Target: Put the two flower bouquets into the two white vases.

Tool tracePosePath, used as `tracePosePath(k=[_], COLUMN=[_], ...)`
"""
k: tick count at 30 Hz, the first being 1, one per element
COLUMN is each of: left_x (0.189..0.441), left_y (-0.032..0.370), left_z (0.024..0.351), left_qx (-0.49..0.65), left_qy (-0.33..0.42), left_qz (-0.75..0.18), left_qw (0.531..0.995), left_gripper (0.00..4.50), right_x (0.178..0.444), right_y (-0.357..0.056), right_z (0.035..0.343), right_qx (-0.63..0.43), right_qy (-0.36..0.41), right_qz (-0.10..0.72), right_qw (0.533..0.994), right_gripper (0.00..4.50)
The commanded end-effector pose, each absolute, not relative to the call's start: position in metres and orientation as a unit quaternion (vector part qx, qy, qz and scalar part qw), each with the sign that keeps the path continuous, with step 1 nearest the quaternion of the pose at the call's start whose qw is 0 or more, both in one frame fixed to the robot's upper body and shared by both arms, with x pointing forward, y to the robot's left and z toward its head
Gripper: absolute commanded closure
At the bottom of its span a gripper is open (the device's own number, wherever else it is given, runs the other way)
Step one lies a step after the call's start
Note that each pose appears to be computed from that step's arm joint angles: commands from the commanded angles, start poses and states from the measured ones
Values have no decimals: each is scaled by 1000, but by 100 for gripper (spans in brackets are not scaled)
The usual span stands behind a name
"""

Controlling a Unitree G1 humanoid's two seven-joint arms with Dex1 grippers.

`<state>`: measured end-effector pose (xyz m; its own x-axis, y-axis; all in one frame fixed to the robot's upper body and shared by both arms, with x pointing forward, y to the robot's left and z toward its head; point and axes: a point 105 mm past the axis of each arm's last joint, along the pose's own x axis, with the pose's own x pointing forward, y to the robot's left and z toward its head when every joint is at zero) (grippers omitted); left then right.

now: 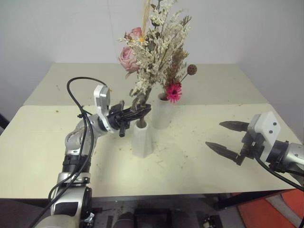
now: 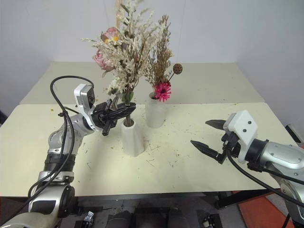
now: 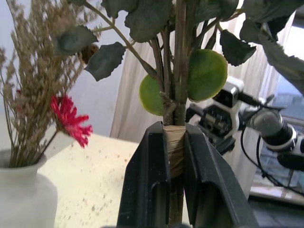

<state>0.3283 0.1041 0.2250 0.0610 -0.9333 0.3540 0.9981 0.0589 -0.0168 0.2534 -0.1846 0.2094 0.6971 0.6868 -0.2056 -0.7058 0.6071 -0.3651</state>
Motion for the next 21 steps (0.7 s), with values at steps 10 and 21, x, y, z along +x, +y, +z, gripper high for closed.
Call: tracePosePath(k=[10, 21], left_x=[328, 318], left_y=[110, 122], left_z=[232, 233], left_qx=[-96, -67], left_qy=[-145, -138], left_qz=[-668, -671], left_qw=[724, 725], left_gripper=[437, 91], right_x=[229, 233], right_y=[-180, -188], right_z=[234, 230], right_qx=[-197, -209], right_qy=[-40, -26], right_qz=[462, 455], right_qw=[864, 865], right_gripper=[0, 0])
